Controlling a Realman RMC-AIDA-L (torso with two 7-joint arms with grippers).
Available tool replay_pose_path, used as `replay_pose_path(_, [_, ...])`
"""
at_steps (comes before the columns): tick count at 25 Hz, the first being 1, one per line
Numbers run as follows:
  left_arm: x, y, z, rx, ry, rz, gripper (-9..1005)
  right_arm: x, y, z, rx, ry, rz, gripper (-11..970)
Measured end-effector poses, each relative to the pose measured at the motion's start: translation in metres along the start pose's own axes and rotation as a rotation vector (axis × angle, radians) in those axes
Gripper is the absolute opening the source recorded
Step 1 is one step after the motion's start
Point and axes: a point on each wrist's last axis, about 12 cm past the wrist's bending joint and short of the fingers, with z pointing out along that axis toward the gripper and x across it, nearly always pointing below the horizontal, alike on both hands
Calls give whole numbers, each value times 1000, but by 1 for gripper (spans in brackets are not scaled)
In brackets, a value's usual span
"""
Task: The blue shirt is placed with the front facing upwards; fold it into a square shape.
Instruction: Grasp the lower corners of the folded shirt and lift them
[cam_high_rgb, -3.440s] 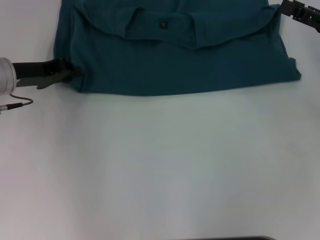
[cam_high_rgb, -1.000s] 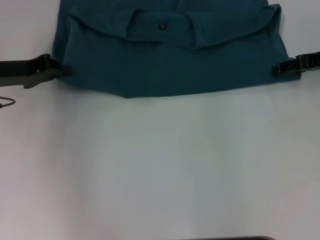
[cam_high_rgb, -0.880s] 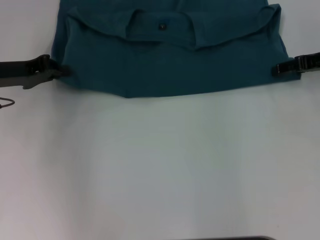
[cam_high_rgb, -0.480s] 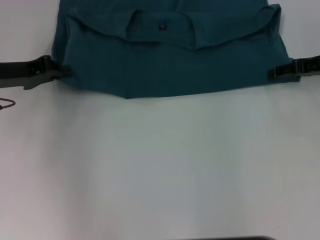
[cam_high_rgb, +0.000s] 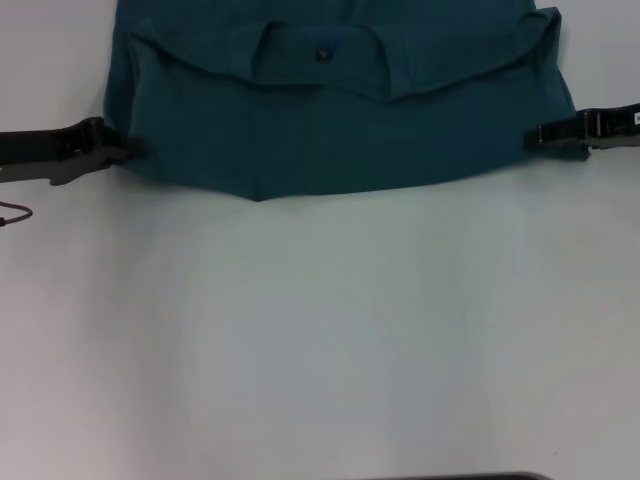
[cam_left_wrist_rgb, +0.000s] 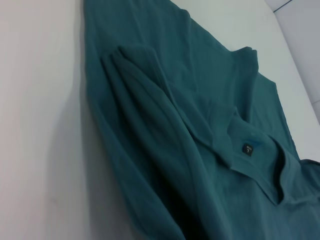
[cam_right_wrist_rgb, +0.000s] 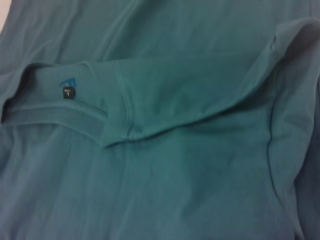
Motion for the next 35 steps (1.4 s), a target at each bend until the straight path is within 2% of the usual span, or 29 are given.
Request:
replay_pose_path(11, [2,-2,2,9,10,1,4,0,-7,-4,14,-46,15,839])
replay_pose_path(35, [0,-4,1,9,0,10,3,0,-5,-5,-48,-84,31,821])
